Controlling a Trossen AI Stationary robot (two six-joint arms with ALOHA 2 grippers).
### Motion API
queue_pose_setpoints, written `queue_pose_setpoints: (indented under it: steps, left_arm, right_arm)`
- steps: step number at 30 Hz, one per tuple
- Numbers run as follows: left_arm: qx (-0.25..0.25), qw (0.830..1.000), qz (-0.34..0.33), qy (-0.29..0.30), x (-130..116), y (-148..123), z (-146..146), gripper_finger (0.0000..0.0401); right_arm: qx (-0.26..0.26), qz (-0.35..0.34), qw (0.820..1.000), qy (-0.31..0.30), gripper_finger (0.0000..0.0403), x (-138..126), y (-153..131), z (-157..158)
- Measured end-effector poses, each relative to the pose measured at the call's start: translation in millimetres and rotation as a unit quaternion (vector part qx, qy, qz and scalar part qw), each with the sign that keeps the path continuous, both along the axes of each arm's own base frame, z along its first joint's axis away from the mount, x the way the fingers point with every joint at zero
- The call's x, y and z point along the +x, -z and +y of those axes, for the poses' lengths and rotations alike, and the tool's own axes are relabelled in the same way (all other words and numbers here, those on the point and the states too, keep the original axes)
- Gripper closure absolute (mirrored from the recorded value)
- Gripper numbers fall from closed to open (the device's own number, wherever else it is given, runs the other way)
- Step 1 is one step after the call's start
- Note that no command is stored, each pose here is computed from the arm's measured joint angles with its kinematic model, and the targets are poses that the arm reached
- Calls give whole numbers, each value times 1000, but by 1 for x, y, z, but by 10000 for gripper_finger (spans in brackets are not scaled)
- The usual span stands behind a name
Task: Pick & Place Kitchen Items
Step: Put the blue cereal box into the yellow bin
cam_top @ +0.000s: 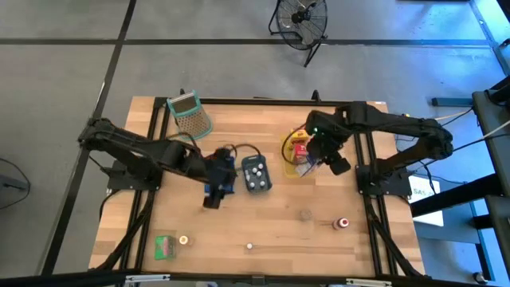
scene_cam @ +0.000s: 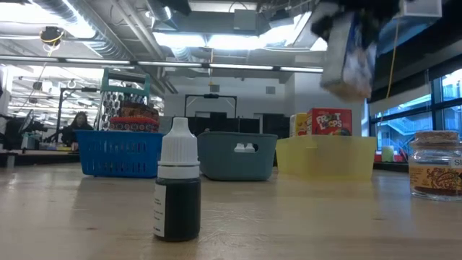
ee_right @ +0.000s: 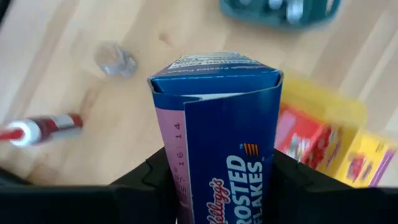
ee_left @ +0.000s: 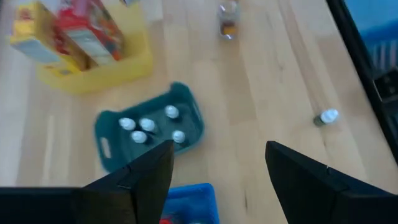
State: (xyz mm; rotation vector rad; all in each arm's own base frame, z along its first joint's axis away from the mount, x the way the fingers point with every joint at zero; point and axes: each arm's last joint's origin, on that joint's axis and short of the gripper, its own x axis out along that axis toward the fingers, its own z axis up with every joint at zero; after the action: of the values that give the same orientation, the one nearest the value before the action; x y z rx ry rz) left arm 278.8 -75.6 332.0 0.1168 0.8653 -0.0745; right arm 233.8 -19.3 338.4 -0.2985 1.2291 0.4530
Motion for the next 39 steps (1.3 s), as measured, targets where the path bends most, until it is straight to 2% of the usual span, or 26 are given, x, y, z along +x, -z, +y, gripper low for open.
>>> queue_pose_setpoints:
  steps: [5, 9, 16, 24, 28, 39]
  left_arm:
    - [1, 999, -32, -10, -12, -18, 20, 152]
    - [8, 999, -35, -19, -13, -20, 30, 152]
    - [5, 1000, 1, -3, -13, -4, 41, 152]
    - [-2, 1000, 5, -6, -10, 21, 51, 152]
    - [-8, 1000, -5, 2, -8, 21, 52, 152]
    - [-9, 1000, -14, 3, -8, 19, 52, 152]
  right_arm:
    - [3, 12, 1000, 5, 238, -1, 24, -21]
    - [-5, -6, 1000, 5, 238, 2, 35, -28]
    - [-11, -5, 1000, -1, 238, 6, 52, -29]
    - [-40, 47, 998, 16, 239, 11, 82, -33]
    - [-60, 51, 997, 20, 239, 18, 90, -35]
    - [-76, 67, 995, 21, 239, 37, 112, -41]
